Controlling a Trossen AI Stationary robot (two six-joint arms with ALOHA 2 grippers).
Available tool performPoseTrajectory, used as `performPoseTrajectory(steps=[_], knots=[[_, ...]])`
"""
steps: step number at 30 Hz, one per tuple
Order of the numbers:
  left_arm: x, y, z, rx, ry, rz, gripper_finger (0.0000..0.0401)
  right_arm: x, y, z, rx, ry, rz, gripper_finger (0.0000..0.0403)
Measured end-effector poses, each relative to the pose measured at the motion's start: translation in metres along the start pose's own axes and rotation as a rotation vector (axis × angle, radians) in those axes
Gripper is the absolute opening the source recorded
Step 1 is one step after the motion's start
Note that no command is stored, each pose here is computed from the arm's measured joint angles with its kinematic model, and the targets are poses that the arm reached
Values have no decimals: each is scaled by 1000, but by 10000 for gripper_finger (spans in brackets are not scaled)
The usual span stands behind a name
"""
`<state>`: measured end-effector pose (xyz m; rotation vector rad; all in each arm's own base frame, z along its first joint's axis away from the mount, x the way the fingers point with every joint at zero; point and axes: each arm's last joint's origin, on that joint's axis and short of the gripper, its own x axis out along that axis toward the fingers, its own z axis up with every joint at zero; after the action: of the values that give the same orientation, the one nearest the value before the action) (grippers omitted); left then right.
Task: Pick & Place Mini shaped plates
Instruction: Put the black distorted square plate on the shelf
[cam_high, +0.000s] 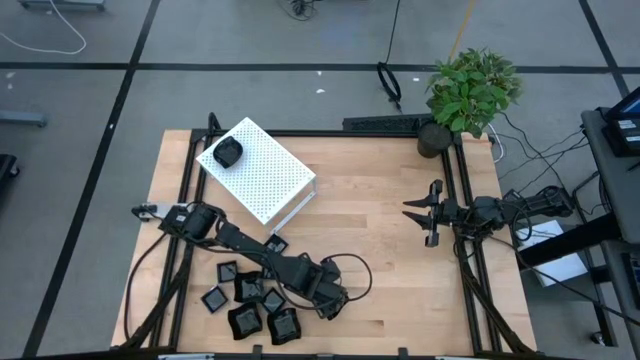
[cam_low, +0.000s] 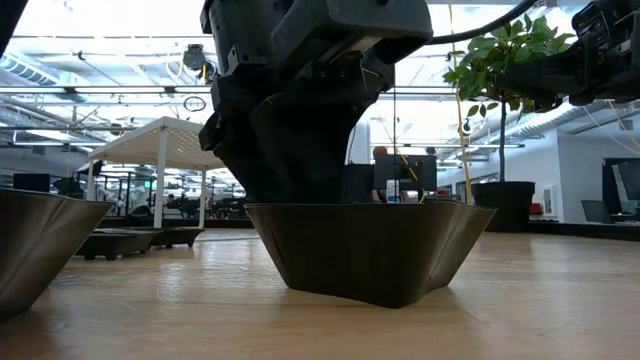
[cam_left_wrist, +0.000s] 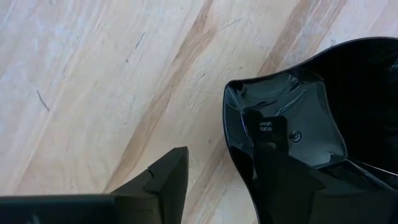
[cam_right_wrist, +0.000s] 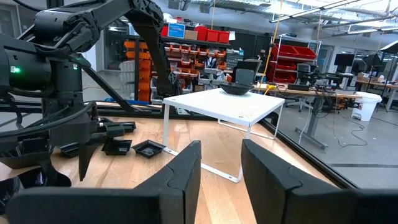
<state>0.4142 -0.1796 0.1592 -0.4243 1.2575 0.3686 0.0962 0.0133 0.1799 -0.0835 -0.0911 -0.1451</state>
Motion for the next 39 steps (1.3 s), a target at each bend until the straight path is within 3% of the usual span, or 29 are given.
performPoseTrajectory(steps=[4,15,23,31,39], knots=[[0,0,0,0,0,0,151,0,0,0,0,0,0,102],[-1,0,0,9,-2,-5,10,0,0,0,0,0,0,102],[-10,0,4,79,-22,-11,7,0,0,0,0,0,0,102],[-102,13,16,169,-196,-98,5,0,0,0,1,-1,-1,102],[-212,76,16,96,-418,-1,4,0,0,0,0,0,0,102]])
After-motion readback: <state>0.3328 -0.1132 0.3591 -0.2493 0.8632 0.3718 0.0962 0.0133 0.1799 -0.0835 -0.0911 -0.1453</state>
